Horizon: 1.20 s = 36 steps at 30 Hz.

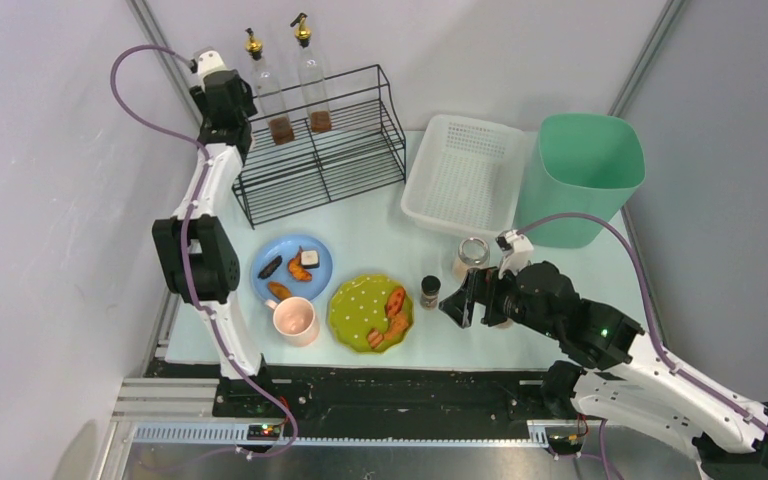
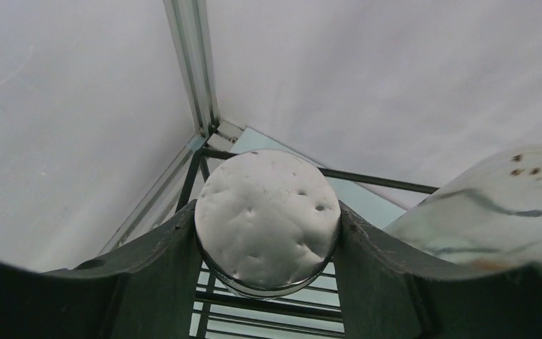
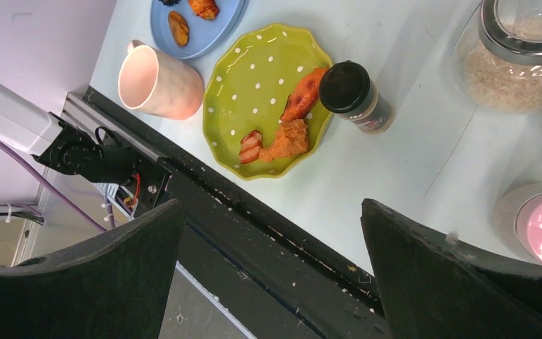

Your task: Clear the kitchen counter

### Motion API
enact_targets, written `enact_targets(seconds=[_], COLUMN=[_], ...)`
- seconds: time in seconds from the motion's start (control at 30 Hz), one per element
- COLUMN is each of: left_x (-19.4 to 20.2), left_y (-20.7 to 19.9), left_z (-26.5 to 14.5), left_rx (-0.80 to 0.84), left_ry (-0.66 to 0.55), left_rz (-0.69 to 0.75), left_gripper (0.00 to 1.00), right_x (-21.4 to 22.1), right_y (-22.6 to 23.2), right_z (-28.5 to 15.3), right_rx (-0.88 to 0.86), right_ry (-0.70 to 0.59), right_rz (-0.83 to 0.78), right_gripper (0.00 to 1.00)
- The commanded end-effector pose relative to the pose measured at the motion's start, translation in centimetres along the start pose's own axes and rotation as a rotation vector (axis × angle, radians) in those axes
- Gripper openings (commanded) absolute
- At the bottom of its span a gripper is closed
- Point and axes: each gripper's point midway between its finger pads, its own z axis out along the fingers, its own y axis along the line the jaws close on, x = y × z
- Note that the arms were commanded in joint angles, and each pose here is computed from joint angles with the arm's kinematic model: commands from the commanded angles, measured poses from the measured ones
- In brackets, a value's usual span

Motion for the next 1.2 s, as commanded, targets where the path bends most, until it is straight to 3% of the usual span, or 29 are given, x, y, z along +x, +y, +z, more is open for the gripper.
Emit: enact_targets(seconds=[0.0,0.07,0.13,0.17,0.3,0.43,0.53,1.03,1.17], left_x=[-1.7,-1.4,-1.2,-1.3,-1.1,-1.9,-3.0,-5.6,-4.6], left_y=[0.1,0.0,0.0,0.0,0.1,0.8,1.0,2.0,-1.3], left_z=[-0.6,-0.6,-0.7,-0.8,-1.4,-2.5,-3.9,-11.9,-15.6], left_rx=[-0.004,-0.003,-0.004,-0.003,-0.014,-0.044,-0.04,0.063,0.16], left_ry=[-0.054,-0.048,-0.047,-0.05,-0.047,-0.066,-0.084,-0.13,-0.118], left_rz=[-0.068,-0.077,-0.083,-0.085,-0.079,-0.06,-0.054,-0.123,-0.134], left_gripper=[0.09,0.12,0.22,0.33,0.59,0.71,0.97,1.0,1.0], right_x=[-0.4,-0.3,-0.2,-0.1,-0.1,0.0,0.2,-0.2,-0.5], right_y=[0.2,0.1,0.1,0.0,-0.2,-0.3,-0.6,-1.5,-2.2], right_z=[-0.1,-0.2,-0.3,-0.4,-0.6,-0.9,-1.1,-3.6,-4.7], right_rx=[-0.007,-0.006,-0.005,-0.002,0.004,0.006,0.017,0.038,0.069], right_ry=[-0.031,-0.033,-0.031,-0.03,-0.037,-0.038,-0.033,-0.073,-0.087], right_rz=[0.015,0.019,0.02,0.021,0.029,0.041,0.046,0.087,0.088], right_gripper=[1.0,1.0,1.0,1.0,1.0,1.0,1.0,1.0,1.0])
